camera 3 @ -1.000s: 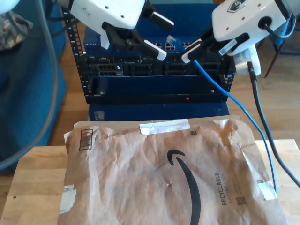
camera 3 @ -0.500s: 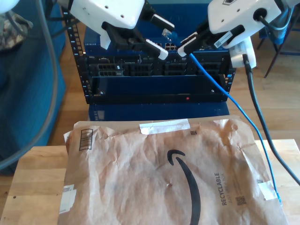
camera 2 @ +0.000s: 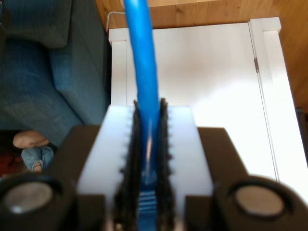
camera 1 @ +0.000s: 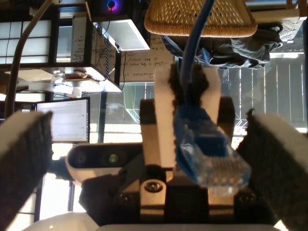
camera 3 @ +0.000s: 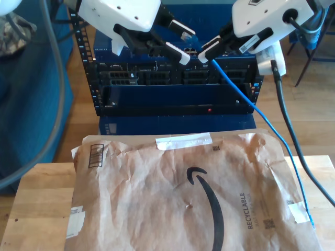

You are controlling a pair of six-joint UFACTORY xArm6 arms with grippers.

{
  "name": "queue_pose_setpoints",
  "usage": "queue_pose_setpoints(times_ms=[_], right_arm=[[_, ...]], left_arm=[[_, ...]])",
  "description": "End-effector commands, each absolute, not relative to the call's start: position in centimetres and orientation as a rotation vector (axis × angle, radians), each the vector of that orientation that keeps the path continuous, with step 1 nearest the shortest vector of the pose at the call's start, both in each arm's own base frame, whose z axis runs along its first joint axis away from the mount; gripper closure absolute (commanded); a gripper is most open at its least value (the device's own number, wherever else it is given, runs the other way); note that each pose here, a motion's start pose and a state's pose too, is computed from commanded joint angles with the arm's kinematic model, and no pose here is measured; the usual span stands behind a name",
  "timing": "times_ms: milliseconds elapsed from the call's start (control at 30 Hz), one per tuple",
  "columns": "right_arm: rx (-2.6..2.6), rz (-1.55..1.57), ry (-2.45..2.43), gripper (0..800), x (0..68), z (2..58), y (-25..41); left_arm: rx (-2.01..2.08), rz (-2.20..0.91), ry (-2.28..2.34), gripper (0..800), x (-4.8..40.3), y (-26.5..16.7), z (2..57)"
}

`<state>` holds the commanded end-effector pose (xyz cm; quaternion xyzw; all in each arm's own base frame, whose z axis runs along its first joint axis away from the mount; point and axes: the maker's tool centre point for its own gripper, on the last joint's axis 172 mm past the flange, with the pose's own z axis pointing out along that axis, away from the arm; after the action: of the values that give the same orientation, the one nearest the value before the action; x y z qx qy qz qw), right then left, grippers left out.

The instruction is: Grab the cable and plug it in

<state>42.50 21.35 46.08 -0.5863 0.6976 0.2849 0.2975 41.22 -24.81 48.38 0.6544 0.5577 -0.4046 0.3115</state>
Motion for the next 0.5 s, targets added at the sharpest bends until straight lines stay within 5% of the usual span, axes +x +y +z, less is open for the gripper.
queue_pose_setpoints(times_ms=[500], right_arm=[[-1.547, 0.739, 1.857, 790, 42.97, 46.09, 21.17]], left_arm=[[1.731, -1.071, 1.468, 393, 41.06, -24.76, 48.44]])
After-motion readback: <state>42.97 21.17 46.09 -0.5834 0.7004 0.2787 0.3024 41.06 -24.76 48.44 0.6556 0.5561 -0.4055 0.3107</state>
